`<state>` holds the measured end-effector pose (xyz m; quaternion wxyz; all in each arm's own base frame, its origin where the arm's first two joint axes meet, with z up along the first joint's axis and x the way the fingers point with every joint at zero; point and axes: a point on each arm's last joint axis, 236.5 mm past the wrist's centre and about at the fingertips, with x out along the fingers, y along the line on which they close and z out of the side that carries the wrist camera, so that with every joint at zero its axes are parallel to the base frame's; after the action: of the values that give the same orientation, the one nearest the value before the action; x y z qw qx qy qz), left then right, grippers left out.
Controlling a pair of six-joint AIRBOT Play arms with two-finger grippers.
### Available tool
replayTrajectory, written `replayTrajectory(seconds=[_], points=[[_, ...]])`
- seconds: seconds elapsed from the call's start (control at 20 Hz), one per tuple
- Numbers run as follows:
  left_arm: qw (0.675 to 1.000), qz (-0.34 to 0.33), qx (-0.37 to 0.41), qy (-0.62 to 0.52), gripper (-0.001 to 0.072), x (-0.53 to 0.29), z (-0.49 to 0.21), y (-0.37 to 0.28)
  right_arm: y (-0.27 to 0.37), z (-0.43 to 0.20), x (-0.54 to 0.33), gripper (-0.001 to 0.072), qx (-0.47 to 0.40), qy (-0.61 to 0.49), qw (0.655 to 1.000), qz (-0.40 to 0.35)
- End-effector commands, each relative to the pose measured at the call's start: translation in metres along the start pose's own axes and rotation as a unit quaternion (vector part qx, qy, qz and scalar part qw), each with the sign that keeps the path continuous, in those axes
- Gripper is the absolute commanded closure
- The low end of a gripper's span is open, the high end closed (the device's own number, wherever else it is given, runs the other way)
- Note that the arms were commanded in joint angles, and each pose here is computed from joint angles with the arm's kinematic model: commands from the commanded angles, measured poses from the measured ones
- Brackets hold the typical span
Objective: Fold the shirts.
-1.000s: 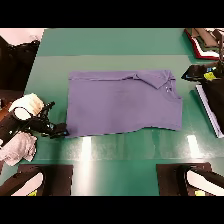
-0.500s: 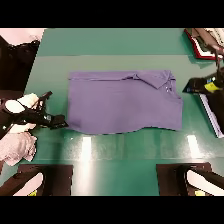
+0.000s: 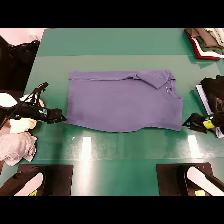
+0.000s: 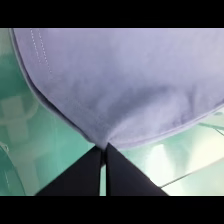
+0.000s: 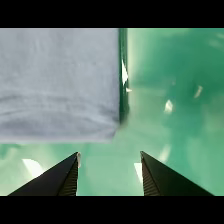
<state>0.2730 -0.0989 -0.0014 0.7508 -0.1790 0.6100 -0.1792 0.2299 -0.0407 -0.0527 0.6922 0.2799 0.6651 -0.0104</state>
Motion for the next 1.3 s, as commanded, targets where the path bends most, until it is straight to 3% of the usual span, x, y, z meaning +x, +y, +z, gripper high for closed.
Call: replayTrajectory(seconds=[0.0, 0.25, 0.45, 0.5, 0.6, 0.65, 0.8, 1.05, 1.25], points=[[1.0, 0.0, -0.001, -0.001, 0.0684, -0.001, 0.001, -0.001, -0.005, 0.002, 0.018, 0.0282, 0.034, -0.032, 0.998, 0.036], [1.0, -0.001, -0.009, 0.005, 0.0683, -0.001, -0.002, -0.001, -0.004, 0.011, 0.025, 0.0283, 0.038, -0.035, 0.997, 0.048], [1.0, -0.003, -0.01, 0.011, 0.0683, -0.001, -0.005, -0.002, 0.008, 0.017, 0.032, 0.0331, 0.048, -0.02, 0.995, 0.085], [1.0, -0.003, -0.01, 0.011, 0.0683, -0.001, -0.005, -0.002, 0.008, 0.017, 0.034, 0.0395, 0.05, -0.015, 0.995, 0.086], [1.0, -0.003, -0.012, 0.011, 0.0683, -0.001, -0.005, -0.002, 0.008, 0.015, 0.035, 0.0425, 0.047, -0.009, 0.995, 0.088], [1.0, -0.003, -0.012, 0.011, 0.0683, -0.001, -0.005, -0.002, 0.009, 0.013, 0.035, 0.0568, 0.037, -0.006, 0.995, 0.091], [1.0, -0.002, -0.012, 0.01, 0.0683, -0.001, -0.004, -0.002, 0.011, 0.01, 0.035, 0.0694, 0.029, 0.0, 0.995, 0.093], [1.0, 0.003, -0.012, -0.014, 0.0684, -0.008, 0.01, -0.003, 0.044, 0.041, 0.005, 0.0693, 0.027, -0.058, 0.986, 0.151], [0.993, 0.004, 0.046, -0.111, 0.0684, -0.075, 0.074, -0.04, 0.118, 0.083, -0.087, 0.0695, -0.081, -0.183, 0.963, 0.183]])
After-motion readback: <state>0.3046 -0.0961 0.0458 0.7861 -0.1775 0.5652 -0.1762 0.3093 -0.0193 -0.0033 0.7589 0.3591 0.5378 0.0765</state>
